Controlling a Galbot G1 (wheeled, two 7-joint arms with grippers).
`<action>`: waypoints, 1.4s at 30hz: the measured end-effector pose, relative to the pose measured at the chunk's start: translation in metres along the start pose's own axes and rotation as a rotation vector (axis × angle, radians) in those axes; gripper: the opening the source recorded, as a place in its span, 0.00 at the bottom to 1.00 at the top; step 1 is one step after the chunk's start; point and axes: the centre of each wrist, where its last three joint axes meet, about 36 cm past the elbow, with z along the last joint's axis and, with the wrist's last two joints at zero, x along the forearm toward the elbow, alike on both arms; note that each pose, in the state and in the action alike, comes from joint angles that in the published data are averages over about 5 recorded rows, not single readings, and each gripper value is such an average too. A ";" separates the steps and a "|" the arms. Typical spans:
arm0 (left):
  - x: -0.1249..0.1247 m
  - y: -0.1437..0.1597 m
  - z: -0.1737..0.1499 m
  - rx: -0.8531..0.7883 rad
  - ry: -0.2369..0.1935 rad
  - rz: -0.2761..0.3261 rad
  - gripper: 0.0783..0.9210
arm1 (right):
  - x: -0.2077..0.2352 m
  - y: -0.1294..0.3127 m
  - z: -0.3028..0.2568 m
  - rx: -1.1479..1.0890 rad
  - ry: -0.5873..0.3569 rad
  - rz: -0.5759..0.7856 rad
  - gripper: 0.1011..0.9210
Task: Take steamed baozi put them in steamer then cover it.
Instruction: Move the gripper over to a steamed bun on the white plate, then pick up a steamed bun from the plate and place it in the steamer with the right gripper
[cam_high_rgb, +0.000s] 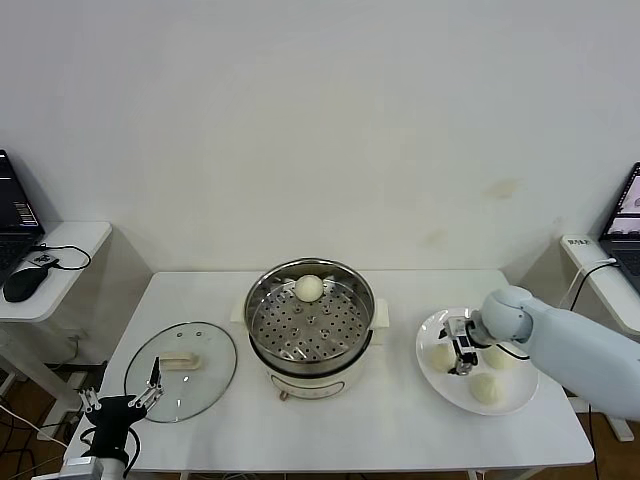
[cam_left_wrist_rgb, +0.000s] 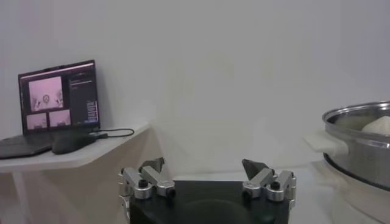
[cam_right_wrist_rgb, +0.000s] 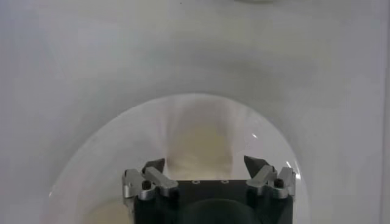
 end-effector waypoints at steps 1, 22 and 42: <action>0.000 0.000 0.000 0.000 0.000 0.000 0.88 | 0.000 -0.001 0.000 -0.002 0.001 0.001 0.72; -0.001 -0.001 -0.001 0.004 -0.005 0.003 0.88 | 0.088 -0.034 0.003 -0.039 -0.022 0.032 0.61; -0.008 0.000 -0.007 0.001 -0.030 0.004 0.88 | 0.200 -0.099 -0.166 0.003 -0.236 0.125 0.62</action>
